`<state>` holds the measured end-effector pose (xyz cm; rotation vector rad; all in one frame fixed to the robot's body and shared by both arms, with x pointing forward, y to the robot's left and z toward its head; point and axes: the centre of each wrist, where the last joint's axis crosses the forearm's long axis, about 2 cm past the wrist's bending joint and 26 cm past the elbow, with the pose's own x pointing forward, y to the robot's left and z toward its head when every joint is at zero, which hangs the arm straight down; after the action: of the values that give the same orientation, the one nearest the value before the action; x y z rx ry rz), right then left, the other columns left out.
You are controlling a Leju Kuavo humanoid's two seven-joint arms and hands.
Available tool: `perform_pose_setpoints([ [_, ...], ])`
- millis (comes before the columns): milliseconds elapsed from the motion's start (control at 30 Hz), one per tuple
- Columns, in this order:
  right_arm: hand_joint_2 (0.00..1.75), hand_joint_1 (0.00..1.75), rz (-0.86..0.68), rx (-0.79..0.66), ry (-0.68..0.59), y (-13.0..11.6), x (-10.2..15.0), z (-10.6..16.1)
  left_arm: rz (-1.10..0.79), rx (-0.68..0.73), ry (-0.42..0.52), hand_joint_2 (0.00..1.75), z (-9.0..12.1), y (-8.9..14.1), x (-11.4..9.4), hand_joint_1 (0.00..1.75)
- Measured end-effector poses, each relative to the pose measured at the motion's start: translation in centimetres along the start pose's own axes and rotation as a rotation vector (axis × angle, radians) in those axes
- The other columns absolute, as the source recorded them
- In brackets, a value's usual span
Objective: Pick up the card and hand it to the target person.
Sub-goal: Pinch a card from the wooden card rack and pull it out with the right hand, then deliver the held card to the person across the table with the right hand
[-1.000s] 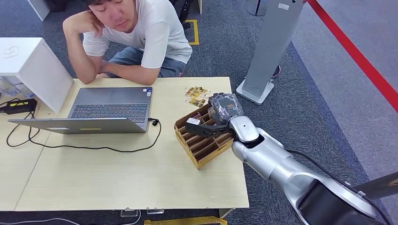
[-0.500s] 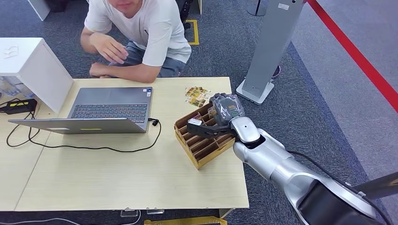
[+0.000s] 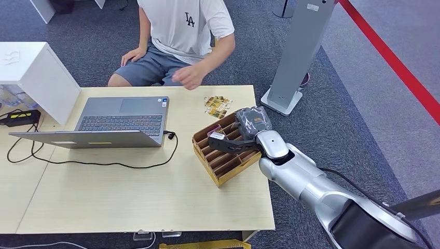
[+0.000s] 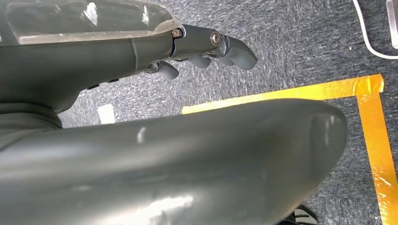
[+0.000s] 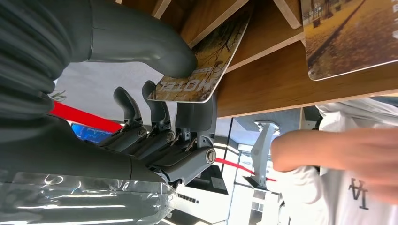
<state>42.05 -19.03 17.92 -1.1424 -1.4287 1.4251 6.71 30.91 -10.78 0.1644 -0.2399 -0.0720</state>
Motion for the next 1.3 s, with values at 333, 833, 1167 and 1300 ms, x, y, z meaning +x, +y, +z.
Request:
perform_pose_setpoints([
  [333, 1.75, 1.50, 0.002, -0.005, 0.001, 0.0, -0.1, 0.0, -0.016, -0.031, -0.047, 0.00, 0.0, 0.0, 0.0, 0.00],
  [833, 1.75, 1.50, -0.025, -0.181, 0.054, -3.8, -0.4, -0.1, 0.005, 0.003, -0.042, 0.00, 0.0, 0.1, -0.4, 0.00],
  [1167, 1.75, 1.50, -0.068, -0.535, 0.015, -10.6, 0.3, 3.0, 0.021, 0.006, -0.023, 0.00, 0.0, 0.1, -0.7, 0.00],
  [1300, 1.75, 1.15, -0.096, -0.566, -0.009, -10.4, 0.5, 4.6, 0.029, -0.030, -0.021, 1.31, 0.0, 0.0, -0.7, 0.00],
])
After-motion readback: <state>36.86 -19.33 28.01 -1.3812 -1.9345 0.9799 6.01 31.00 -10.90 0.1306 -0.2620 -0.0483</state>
